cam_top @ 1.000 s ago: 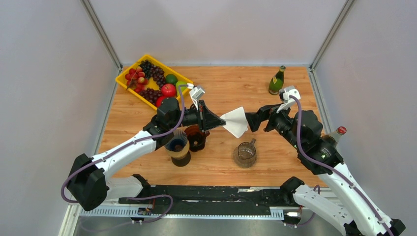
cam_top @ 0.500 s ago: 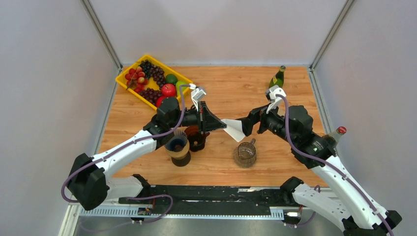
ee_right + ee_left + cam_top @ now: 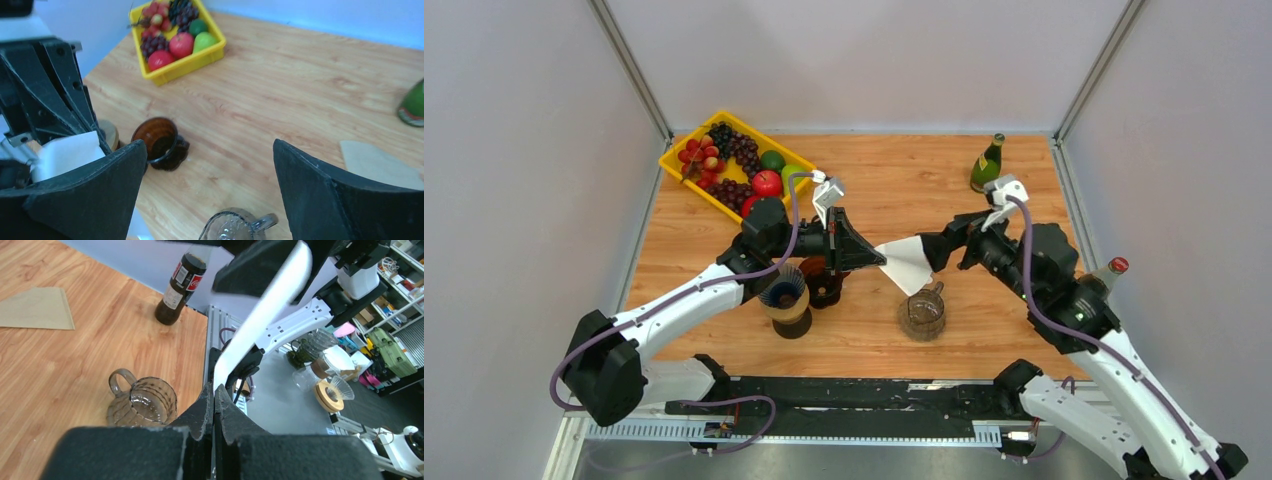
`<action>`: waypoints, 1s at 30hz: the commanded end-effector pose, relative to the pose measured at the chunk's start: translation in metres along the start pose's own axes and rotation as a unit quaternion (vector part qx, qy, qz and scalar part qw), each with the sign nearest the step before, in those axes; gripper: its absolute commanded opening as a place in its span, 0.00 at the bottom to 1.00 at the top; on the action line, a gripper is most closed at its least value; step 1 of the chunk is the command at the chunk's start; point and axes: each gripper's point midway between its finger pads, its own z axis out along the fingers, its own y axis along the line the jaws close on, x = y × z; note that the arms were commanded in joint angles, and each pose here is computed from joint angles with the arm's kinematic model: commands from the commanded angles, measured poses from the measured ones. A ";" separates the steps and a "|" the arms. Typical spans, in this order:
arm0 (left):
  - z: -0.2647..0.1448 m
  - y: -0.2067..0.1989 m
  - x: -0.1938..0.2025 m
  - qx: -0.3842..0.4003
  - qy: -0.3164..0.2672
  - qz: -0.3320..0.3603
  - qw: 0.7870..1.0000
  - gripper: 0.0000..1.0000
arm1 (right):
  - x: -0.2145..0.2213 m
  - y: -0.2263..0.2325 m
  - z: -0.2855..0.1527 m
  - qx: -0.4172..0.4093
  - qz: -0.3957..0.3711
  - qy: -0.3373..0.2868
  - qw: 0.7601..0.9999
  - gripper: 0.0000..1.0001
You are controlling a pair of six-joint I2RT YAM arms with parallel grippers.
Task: Place the coffee filter in the dripper
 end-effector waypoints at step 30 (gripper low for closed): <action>0.000 -0.006 -0.015 -0.003 -0.020 0.031 0.999 0.00 | -0.019 0.007 -0.046 -0.018 -0.032 -0.041 0.998 1.00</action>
